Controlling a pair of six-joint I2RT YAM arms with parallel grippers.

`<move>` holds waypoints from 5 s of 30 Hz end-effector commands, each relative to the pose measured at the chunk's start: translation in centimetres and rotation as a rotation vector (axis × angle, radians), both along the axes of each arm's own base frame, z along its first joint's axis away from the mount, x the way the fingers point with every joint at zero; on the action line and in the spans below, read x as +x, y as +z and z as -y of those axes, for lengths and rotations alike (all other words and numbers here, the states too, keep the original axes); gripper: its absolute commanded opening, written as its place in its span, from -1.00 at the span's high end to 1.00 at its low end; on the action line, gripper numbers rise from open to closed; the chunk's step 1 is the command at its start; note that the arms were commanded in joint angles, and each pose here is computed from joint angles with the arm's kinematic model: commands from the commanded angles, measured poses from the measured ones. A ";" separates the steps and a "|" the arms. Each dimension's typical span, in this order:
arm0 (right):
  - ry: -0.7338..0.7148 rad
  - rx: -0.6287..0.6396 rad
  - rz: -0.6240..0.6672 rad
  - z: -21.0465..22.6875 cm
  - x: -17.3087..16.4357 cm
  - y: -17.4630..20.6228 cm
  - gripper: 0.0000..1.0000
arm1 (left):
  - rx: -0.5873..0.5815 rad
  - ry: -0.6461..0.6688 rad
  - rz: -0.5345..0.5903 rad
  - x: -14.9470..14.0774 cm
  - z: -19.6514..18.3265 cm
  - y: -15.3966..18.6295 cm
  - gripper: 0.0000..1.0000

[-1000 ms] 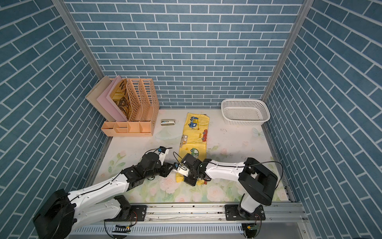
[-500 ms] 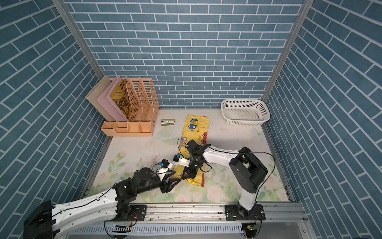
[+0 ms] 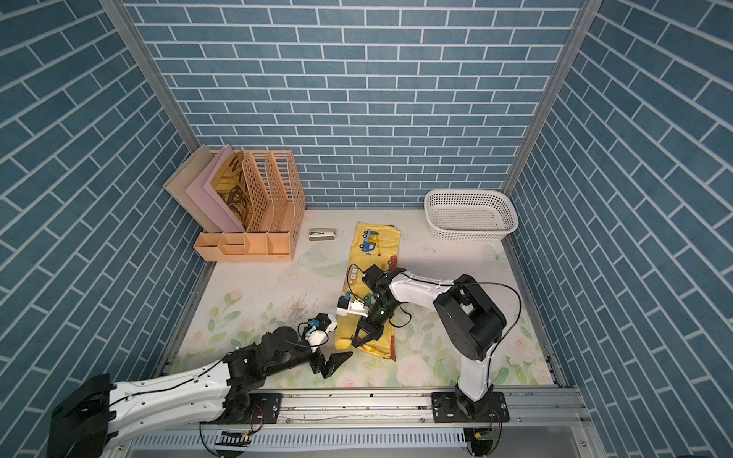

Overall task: Roll up the pillowcase
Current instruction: Roll the pillowcase at the center of the board.

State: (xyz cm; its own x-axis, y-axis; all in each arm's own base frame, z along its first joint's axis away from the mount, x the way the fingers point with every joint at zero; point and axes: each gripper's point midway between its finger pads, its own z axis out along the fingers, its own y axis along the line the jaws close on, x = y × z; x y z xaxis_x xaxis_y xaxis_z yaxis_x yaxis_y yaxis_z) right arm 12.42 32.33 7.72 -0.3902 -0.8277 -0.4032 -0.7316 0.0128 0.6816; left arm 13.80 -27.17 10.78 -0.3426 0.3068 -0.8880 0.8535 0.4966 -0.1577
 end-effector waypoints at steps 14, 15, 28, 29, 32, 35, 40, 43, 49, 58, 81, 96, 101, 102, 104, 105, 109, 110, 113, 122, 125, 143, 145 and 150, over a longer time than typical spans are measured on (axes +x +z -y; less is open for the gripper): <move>0.046 0.072 -0.146 0.1 -0.1 0.2 1.00 | 0.079 -0.058 -0.001 -1.1 2.1 -2.0 -0.33; 0.046 0.090 -0.148 0.0 0.0 0.7 1.00 | 0.073 -0.061 -0.005 -1.2 2.1 -2.0 -0.30; 0.037 0.073 -0.205 0.0 0.1 -0.5 1.00 | 0.194 -0.041 -0.028 -0.1 3.1 -4.5 0.69; 0.036 0.070 -0.205 0.1 0.2 -0.5 1.00 | 0.186 -0.038 -0.021 -0.1 3.1 -4.1 0.71; 0.035 0.063 -0.195 0.1 0.3 -0.6 0.84 | 0.173 -0.039 -0.010 0.0 3.1 -3.4 0.87; 0.018 0.041 -0.131 0.1 0.9 -0.6 0.25 | 0.220 -0.039 -0.020 0.2 3.1 -3.7 1.00; -0.151 -0.007 0.248 0.8 5.0 1.7 -0.49 | 0.169 -0.057 -0.096 0.4 3.3 -3.0 1.00; -0.330 -0.072 0.605 3.0 8.9 3.9 -0.79 | 0.128 -0.098 -0.202 0.6 3.4 -2.8 1.00; -0.311 0.026 0.974 4.0 5.0 7.6 -1.00 | 0.150 -0.138 -0.332 1.3 3.5 -3.5 1.00; -0.239 -0.051 0.943 3.6 2.9 4.1 -0.85 | 0.130 -0.120 -0.324 1.6 3.5 -2.5 1.00; -0.084 -0.144 0.755 2.3 -0.8 0.2 0.28 | 0.126 0.047 -0.358 2.4 0.8 -3.7 1.00; -0.094 -0.192 0.710 3.3 0.0 1.6 -0.69 | 0.102 0.030 -0.368 2.9 1.0 -3.4 1.00; -0.087 -0.232 0.684 3.6 0.7 -0.6 -0.57 | 0.093 0.033 -0.361 2.8 0.8 -3.2 1.00; -0.087 -0.239 0.682 3.7 0.8 -0.9 -0.51 | 0.094 0.033 -0.359 2.8 0.8 -3.2 1.00; -0.105 -0.240 0.679 3.8 1.3 -1.2 -0.22 | 0.101 0.033 -0.361 2.8 0.7 -3.5 1.00; -0.112 -0.247 0.678 4.0 1.6 -1.5 -0.07 | 0.105 0.034 -0.361 2.8 0.7 -3.6 1.00; -0.115 -0.284 0.663 4.4 2.0 -2.5 0.34 | 0.118 0.053 -0.362 3.1 0.5 -3.8 1.00; -0.107 -0.286 0.652 4.3 1.9 -2.7 0.42 | 0.118 0.059 -0.358 3.2 0.4 -3.8 1.00; -0.100 -0.283 0.632 4.2 1.7 -2.9 0.47 | 0.114 0.068 -0.347 3.3 0.2 -3.6 1.00; -0.145 -0.288 0.560 4.7 2.8 -3.0 1.00 | 0.112 0.126 -0.321 4.9 -0.2 -3.0 0.99; -0.174 -0.312 0.498 5.3 3.7 -3.7 1.00 | 0.089 0.164 -0.293 5.9 -0.8 -2.0 0.77; -0.273 -0.201 0.342 4.4 6.9 -4.5 1.00 | -0.074 0.150 -0.169 4.9 -1.0 3.7 0.55; -0.267 -0.153 0.343 3.7 6.8 -3.2 1.00 | -0.092 0.180 -0.171 4.9 -1.3 2.9 0.58; -0.248 -0.043 0.420 2.8 6.5 0.8 1.00 | -0.101 0.229 -0.170 5.1 -2.3 1.0 0.66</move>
